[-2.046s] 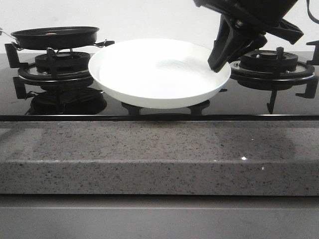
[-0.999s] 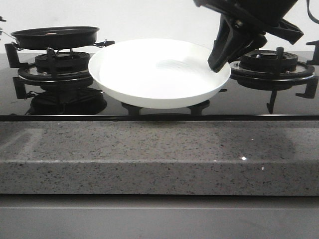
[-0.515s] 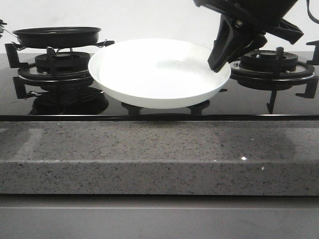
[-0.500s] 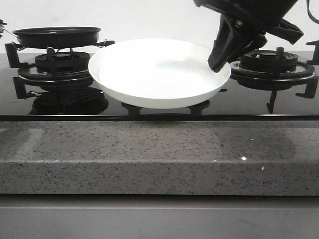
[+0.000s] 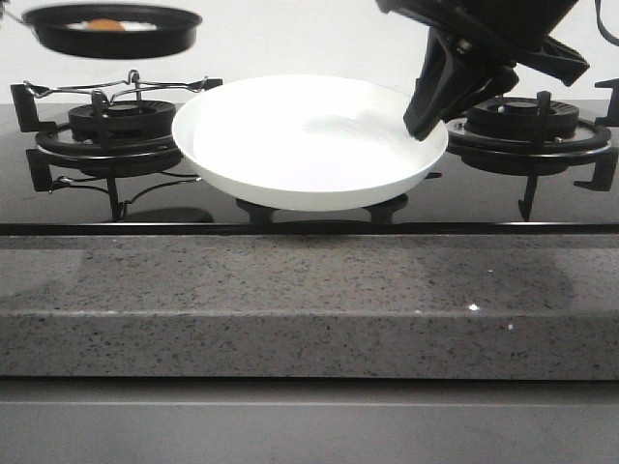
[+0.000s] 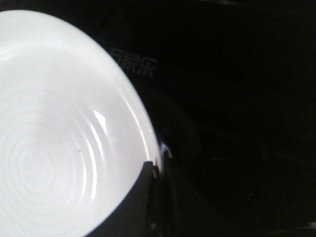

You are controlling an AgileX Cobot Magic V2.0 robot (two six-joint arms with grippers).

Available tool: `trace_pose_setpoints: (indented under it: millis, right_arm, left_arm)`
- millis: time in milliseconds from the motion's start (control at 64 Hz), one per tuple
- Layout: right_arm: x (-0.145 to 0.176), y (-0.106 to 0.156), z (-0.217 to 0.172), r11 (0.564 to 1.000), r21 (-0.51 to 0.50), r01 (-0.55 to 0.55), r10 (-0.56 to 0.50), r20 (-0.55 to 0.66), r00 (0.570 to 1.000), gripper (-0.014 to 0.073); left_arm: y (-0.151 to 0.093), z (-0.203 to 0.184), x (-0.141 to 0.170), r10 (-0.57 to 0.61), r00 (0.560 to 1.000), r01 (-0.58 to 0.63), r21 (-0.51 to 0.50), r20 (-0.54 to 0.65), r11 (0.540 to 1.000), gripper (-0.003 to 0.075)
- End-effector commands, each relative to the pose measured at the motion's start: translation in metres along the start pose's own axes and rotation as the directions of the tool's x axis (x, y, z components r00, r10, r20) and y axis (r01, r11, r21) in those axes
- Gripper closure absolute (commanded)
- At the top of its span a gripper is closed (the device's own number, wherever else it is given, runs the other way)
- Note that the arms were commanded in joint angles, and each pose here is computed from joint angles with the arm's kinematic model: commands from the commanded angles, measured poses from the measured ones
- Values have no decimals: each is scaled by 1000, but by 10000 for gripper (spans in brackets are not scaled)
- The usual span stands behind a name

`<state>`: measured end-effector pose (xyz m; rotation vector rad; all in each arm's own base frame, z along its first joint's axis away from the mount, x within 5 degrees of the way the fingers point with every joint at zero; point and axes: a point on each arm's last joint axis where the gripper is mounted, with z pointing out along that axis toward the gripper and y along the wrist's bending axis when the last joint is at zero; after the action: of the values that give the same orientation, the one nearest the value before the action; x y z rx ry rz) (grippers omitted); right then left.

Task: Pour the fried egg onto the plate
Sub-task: 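Lift the pan with the left gripper and tilt it over the plate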

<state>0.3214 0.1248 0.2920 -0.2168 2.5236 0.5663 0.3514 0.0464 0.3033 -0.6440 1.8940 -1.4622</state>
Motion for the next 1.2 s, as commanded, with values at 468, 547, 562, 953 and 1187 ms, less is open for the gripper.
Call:
trace_pose_setpoints:
  millis: [468,547,562,953,1187]
  right_arm:
    - [-11,7,-18,1000,-13,18,-17,96,995,656]
    - [-11,7,-18,1000,-13,18,-17,96,995,656]
    - [-11,7,-18,1000,-13,18,-17,96,995,656]
    - [-11,7,-18,1000,-13,18,-17,96,995,656]
    - [-11,7,-18,1000,-13,18,-17,96,995,656]
  left_arm:
    - [-129,-25,92,566,824,-566,-20,21,824,739]
    - [-137,-26,103,633,773,-631,-51,35,774,739]
    - [-140,-27,106,653,757,-651,-59,37,757,739]
    - [-171,-16,163,924,378,-924,-35,60,381,739]
    - [-181,-6,196,997,17,-1000,-9,69,18,739]
